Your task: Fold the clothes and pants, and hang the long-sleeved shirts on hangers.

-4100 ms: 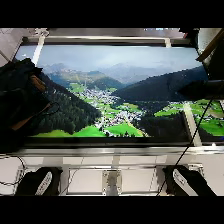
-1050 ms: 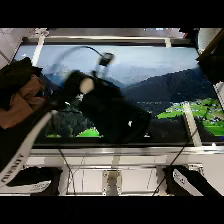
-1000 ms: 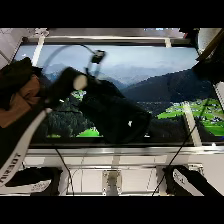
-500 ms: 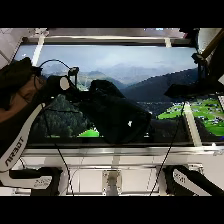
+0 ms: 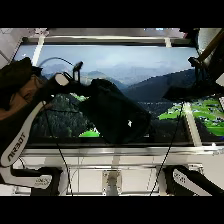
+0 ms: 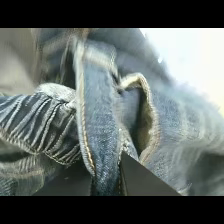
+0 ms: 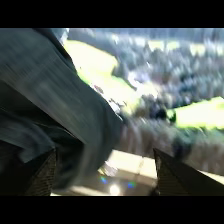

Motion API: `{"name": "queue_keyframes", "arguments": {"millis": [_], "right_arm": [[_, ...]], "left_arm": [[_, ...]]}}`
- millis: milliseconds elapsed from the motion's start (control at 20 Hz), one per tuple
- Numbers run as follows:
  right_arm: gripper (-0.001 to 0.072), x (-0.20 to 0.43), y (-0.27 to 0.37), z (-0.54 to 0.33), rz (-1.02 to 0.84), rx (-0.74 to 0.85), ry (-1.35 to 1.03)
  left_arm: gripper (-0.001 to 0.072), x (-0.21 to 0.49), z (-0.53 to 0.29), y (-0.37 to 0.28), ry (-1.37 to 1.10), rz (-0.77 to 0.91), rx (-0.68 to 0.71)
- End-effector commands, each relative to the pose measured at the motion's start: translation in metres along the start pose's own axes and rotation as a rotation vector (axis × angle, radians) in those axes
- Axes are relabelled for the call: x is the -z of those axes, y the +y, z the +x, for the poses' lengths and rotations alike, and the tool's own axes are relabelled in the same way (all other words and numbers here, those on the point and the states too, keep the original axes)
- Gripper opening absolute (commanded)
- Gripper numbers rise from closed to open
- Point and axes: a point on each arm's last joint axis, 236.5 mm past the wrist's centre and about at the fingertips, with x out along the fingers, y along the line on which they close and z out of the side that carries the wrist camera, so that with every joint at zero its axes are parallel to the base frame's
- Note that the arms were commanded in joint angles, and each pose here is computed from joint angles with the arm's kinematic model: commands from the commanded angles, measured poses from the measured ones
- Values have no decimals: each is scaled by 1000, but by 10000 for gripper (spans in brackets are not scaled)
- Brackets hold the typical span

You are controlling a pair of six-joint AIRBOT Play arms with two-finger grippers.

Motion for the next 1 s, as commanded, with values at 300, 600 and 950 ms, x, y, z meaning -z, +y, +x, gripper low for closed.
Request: {"name": "queue_keyframes", "arguments": {"millis": [300,600,950], "right_arm": [[666,1,38,1,2,-156,-2],[666,17,99,71,-115,-222,47],[666,84,221,179,-331,-313,119]], "left_arm": [[47,-57,-285,34,-427,178,-388],[47,27,-389,50,-379,179,-712],[47,22,-378,65,-337,157,-717]]}}
